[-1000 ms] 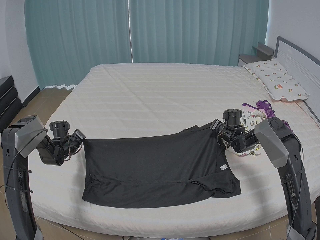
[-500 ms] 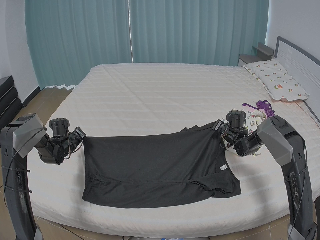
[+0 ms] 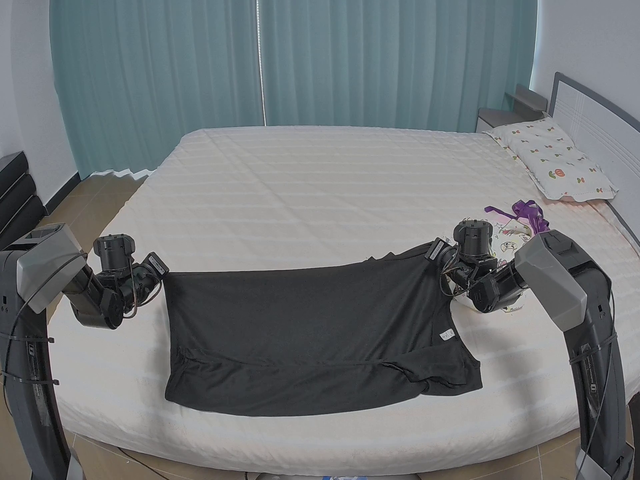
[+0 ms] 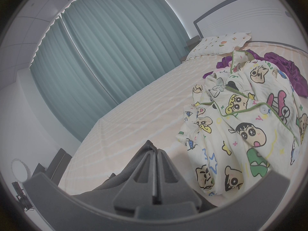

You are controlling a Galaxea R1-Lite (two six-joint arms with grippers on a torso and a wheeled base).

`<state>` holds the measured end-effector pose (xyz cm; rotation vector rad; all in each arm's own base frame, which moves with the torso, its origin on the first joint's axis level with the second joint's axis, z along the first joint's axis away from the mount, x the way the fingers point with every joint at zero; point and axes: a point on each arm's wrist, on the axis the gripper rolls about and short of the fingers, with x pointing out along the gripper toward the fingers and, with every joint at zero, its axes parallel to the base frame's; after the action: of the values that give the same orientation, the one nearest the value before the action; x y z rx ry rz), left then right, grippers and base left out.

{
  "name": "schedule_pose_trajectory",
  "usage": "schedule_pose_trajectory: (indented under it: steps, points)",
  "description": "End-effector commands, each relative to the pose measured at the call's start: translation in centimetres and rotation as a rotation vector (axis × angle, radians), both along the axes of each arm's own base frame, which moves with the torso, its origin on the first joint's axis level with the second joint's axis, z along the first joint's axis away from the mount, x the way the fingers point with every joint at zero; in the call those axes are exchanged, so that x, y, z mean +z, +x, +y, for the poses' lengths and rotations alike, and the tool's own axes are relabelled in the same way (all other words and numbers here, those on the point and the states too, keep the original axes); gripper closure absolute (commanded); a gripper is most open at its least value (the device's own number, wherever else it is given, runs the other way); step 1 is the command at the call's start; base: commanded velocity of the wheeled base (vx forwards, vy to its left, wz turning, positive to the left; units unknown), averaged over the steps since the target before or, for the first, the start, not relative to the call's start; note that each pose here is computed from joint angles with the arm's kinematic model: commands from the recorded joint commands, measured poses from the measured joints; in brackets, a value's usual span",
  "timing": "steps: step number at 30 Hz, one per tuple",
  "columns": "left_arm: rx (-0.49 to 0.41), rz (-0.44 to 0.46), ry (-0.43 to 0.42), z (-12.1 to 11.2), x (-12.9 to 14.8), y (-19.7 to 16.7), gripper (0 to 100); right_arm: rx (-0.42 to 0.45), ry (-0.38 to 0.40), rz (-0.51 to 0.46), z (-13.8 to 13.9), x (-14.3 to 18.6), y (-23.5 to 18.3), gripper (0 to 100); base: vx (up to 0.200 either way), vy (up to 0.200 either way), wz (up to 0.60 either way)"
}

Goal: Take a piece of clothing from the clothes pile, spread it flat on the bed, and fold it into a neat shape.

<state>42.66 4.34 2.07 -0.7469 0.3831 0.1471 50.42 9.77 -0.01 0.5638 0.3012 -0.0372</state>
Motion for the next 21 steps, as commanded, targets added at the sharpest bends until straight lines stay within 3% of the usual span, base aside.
schedule_pose_trajectory:
  steps: [1,12,17,21]
  points:
    - [0.002,0.004,-0.001,0.0,0.6,-0.8,100,0.002,-0.016,0.015,-0.2,0.0,-0.4,100,0.000,0.000,0.00]
    - [0.007,0.035,-0.003,0.1,0.6,-2.2,100,0.014,-0.029,0.021,-0.7,1.7,-2.4,100,0.000,0.000,0.00]
    - [-0.007,0.069,0.014,-0.1,0.2,-3.2,100,0.023,-0.045,0.093,-0.9,0.2,-4.2,100,0.000,0.000,0.00]
    - [-0.018,0.085,0.036,-0.1,-0.2,-3.7,100,0.026,-0.043,0.095,-1.0,0.1,-5.2,100,0.000,0.000,0.00]
